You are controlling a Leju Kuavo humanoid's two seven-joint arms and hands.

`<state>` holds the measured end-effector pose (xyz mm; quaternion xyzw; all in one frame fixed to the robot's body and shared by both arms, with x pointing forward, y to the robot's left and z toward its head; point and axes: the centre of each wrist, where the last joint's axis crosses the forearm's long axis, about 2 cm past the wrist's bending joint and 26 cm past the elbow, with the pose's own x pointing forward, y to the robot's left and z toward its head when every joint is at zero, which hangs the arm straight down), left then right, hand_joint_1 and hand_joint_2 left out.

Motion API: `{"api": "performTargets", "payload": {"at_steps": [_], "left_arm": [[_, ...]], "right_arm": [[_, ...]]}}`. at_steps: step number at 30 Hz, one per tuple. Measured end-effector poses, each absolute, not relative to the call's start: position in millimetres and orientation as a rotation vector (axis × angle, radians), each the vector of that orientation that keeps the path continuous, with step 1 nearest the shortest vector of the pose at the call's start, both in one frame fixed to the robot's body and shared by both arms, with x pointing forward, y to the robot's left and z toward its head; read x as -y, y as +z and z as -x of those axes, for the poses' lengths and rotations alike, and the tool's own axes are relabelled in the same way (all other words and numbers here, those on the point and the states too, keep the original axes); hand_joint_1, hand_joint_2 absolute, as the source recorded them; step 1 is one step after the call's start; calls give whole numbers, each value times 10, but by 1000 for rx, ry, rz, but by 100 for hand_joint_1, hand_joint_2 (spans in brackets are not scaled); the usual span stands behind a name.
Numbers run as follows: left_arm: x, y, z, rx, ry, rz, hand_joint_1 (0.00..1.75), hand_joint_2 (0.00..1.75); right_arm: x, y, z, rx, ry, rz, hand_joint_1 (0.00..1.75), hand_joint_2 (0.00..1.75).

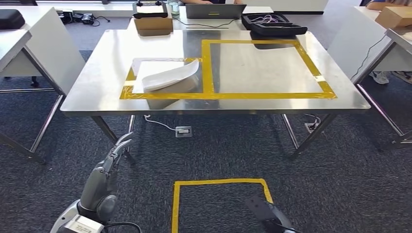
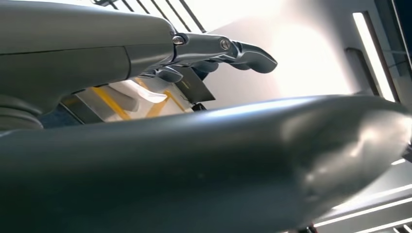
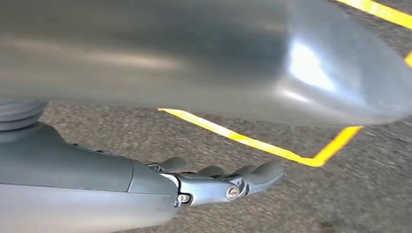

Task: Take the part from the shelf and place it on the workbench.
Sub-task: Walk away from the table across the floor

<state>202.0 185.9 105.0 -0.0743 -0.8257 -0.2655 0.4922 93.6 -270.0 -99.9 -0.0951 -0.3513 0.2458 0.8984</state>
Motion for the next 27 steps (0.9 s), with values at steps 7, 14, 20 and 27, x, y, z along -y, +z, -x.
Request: {"api": "performTargets", "payload": {"at_steps": [7,14,20,27], "left_arm": [[-1882,1035,-2010,2018,-603,154,0,0],[-1899,1026,-1998,2018,-612,144,0,0],[-1902,1037,-2002,2023,-619,140,0,0],[-1889,1076,-2012,2020,-651,142,0,0]], "right_arm": [[2727,-989,-988,734,539,193,0,0],[2728,-987,-1001,736,534,192,0,0],[2718,-986,-1004,738,534,189,0,0],[2652,-979,-1018,745,524,178,0,0]]}}
